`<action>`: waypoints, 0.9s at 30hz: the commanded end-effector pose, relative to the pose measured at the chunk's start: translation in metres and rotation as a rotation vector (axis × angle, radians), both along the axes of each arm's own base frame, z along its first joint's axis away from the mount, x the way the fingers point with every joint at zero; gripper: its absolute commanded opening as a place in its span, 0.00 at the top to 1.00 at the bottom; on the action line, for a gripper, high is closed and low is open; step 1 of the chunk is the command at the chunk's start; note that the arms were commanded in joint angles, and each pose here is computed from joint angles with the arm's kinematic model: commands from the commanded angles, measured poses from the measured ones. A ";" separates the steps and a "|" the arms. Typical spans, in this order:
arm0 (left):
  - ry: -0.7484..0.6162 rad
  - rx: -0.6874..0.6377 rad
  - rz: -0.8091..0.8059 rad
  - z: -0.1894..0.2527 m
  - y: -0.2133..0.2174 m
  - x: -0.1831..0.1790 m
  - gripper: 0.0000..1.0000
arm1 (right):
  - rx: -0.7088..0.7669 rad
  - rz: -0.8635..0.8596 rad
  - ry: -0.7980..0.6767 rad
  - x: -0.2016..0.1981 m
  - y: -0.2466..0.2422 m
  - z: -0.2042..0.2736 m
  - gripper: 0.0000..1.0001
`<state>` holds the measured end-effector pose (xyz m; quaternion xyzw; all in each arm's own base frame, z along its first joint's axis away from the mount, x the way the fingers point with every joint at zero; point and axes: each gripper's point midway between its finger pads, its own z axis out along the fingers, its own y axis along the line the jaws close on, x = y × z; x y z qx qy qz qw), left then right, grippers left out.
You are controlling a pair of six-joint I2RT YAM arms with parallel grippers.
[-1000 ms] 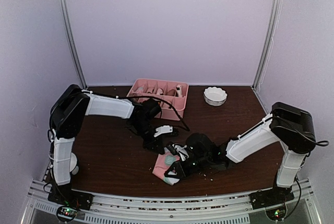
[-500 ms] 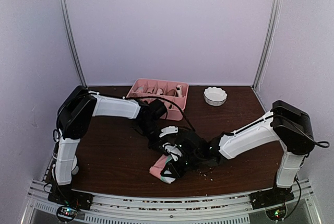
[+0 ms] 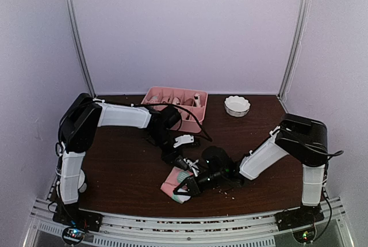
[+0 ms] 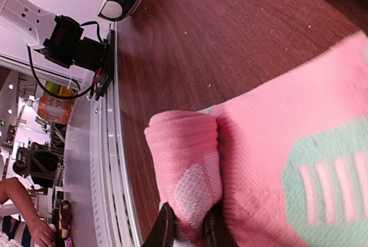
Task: Roll the socks
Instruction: Roll the sock at the center of the board.
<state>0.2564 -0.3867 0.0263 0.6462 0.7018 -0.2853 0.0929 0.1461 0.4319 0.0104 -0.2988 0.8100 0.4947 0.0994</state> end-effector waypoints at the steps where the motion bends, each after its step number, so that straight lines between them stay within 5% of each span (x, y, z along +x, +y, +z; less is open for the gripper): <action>1: -0.164 -0.065 0.033 0.051 0.005 0.019 0.02 | -0.746 -0.171 0.405 -0.072 -0.166 -0.160 1.00; 10: -0.290 -0.078 0.105 0.115 0.027 0.032 0.02 | -0.801 -0.172 0.429 -0.063 -0.163 -0.156 1.00; 16: 0.046 -0.205 0.110 0.129 0.046 0.023 0.02 | -0.818 -0.160 0.423 -0.058 -0.158 -0.151 0.99; 20: -0.195 -0.165 -0.088 0.108 0.055 -0.029 0.02 | -0.788 -0.168 0.434 -0.053 -0.152 -0.146 0.99; 27: -0.177 -0.152 -0.234 0.066 0.039 -0.111 0.08 | -0.770 -0.170 0.432 -0.044 -0.142 -0.139 1.00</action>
